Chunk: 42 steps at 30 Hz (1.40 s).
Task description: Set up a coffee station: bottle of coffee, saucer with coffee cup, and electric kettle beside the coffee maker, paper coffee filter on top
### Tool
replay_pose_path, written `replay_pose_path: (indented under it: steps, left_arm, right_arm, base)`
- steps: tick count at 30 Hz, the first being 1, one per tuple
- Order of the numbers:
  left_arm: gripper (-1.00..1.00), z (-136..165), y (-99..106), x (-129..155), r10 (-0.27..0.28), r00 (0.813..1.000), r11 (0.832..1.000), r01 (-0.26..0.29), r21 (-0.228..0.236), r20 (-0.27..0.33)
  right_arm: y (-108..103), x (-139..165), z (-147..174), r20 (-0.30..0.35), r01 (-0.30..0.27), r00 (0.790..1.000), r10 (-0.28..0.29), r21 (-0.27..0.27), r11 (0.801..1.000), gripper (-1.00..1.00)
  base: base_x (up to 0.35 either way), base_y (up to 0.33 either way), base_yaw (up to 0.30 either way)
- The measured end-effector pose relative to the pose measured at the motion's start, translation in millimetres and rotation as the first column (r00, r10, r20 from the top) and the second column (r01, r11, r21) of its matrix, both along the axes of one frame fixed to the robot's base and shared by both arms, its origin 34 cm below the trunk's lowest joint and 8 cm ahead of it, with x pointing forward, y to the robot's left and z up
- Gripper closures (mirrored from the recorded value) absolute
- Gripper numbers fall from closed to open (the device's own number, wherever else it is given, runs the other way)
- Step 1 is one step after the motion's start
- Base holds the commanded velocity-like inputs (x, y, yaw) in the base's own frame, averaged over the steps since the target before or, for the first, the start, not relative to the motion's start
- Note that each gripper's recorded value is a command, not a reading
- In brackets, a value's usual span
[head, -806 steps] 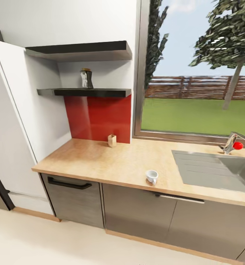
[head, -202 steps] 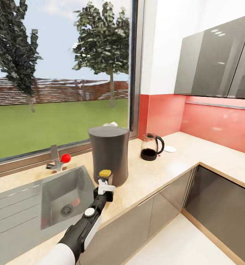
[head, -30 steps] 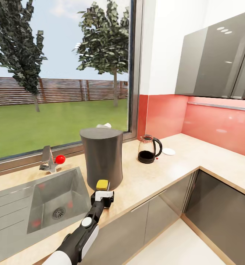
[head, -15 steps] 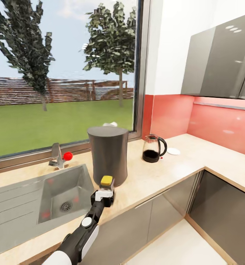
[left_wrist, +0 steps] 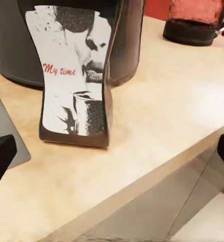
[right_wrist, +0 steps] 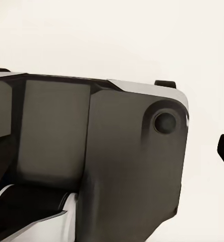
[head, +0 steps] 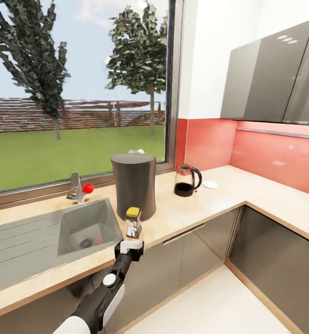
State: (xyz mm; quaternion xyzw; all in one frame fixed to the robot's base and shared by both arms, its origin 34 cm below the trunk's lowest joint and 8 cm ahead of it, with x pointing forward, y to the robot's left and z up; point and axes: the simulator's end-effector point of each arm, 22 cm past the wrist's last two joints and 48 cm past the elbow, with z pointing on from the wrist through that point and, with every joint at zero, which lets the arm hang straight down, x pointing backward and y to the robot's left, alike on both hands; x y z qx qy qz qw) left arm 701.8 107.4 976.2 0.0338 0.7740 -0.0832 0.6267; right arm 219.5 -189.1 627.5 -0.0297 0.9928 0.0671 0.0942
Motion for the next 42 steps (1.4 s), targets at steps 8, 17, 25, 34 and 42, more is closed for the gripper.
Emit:
replay_pose_path:
  steps: [8,17,25,34,42]
  left_arm:
    - [-1.00,0.0,0.1,0.0,0.000,1.000,1.000,0.000,0.000,0.000]
    - [-1.00,-13.8,0.6,-16.6,0.006,1.000,1.000,-0.006,-0.013,0.005]
    - [-1.00,-98.6,14.5,-87.4,0.017,0.990,1.000,-0.015,0.012,-0.142]
    - [-1.00,-236.1,76.1,-208.2,0.069,0.883,0.989,0.000,0.148,-0.465]
    - [-1.00,-312.7,122.0,-340.2,0.135,0.704,0.971,0.045,0.234,-0.698]
  right_arm:
    - [-0.1,0.3,0.0,0.000,0.000,1.000,0.000,-0.001,1.000,-1.00]
    - [-0.1,0.0,0.0,0.000,0.000,1.000,0.000,-0.001,1.000,-1.00]
    - [0.0,-0.1,0.2,0.001,0.000,1.000,0.000,0.000,1.000,-1.00]
    - [1.9,-0.2,0.3,0.001,-0.001,1.000,0.001,0.002,1.000,-1.00]
    - [2.4,-0.3,0.3,0.001,-0.002,1.000,0.002,0.002,1.000,-1.00]
  base:
    - [-0.281,-0.206,0.107]
    - [-0.284,-0.183,0.270]
    - [-0.081,-0.033,0.274]
    - [-0.003,-0.001,0.272]
    - [0.000,0.000,0.273]
